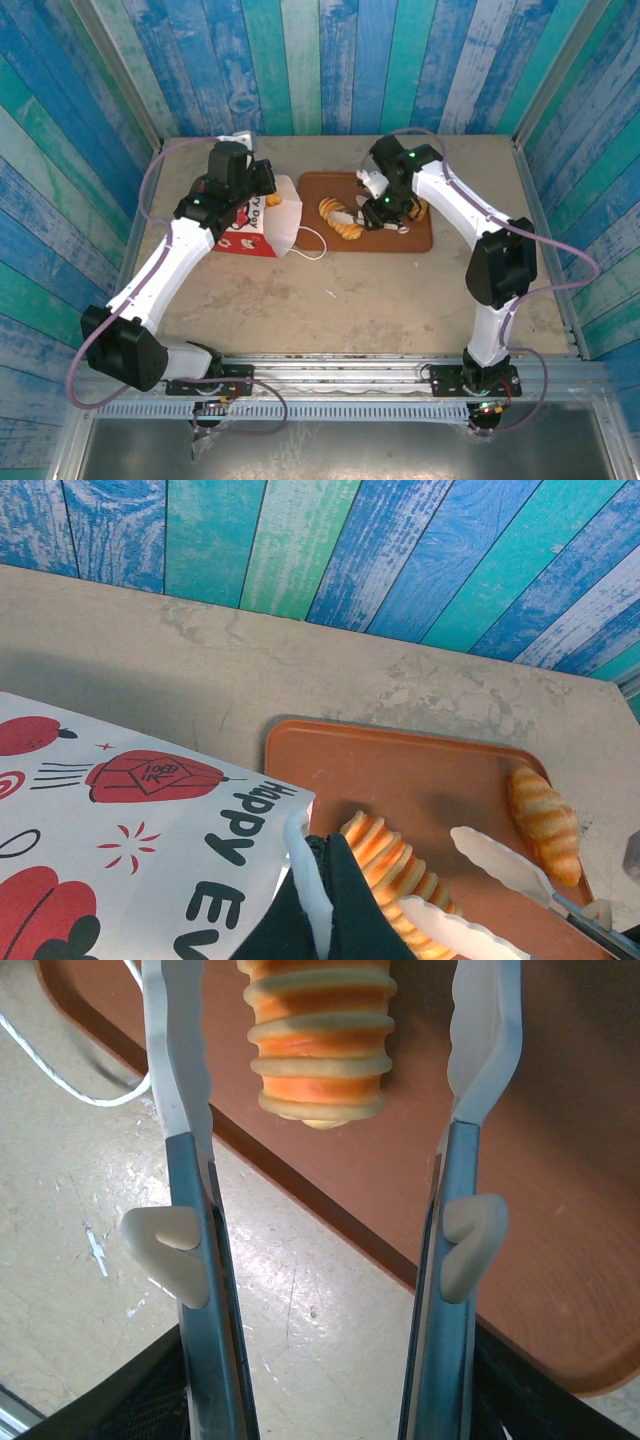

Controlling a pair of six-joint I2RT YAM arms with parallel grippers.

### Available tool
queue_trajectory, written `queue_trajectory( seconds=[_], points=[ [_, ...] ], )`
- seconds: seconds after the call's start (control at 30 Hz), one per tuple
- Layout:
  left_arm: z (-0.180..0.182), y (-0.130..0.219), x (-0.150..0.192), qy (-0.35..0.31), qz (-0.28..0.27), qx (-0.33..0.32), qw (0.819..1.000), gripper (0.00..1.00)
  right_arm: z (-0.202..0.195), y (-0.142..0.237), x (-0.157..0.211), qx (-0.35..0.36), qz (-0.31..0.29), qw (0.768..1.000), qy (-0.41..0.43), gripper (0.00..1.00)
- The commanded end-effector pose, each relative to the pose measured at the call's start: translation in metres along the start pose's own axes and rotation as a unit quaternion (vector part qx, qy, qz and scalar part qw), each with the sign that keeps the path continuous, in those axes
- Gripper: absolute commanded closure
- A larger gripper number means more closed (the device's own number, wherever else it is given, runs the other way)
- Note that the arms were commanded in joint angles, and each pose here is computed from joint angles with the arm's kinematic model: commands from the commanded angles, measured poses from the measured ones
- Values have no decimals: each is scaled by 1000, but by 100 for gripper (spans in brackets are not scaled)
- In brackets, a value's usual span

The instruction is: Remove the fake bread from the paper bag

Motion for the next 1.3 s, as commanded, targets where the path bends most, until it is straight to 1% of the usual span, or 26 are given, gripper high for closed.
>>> queue_trajectory(
  seconds=[0.0,0.13,0.3,0.37,0.43,0.57,0.7,0.8,1.03,1.27],
  points=[
    [-4,16,-15,3,-33,12,999,100,4,-3,-2,20,13,1000,16,39],
    [-4,17,-14,3,-33,12,999,100,11,-11,-6,19,19,999,25,39],
    [-3,18,-13,6,-34,12,999,100,13,-20,-7,22,29,999,23,43],
    [-4,18,-13,6,-34,13,999,100,11,-21,-8,31,28,999,14,46],
    [-4,19,-13,6,-35,14,999,100,9,-22,-9,35,21,999,3,51],
    [-3,19,-11,6,-38,17,999,100,-3,-19,-9,42,-3,998,-55,52],
    [-3,17,-8,5,-35,16,999,100,-17,-14,-5,52,-28,990,-124,52],
    [-4,15,-8,5,-34,19,999,100,-24,-17,-2,60,-35,984,-163,51],
    [-5,11,-9,9,-31,27,999,100,-30,-11,-2,78,-54,972,-216,51],
    [-5,13,-8,9,-32,23,999,100,-48,-4,-2,84,-72,959,-262,50]
  ],
)
Point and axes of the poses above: each hand's point on the last joint's axis, 136 mm out from that joint toward the fingers, its own y axis back along the fingers, its own z axis along the line the jaws close on, x = y × z, the point moved 9 cm from there along y, back along the fingers, and after that the axes turned 12 degrees about -y, right-handed, at the moved point
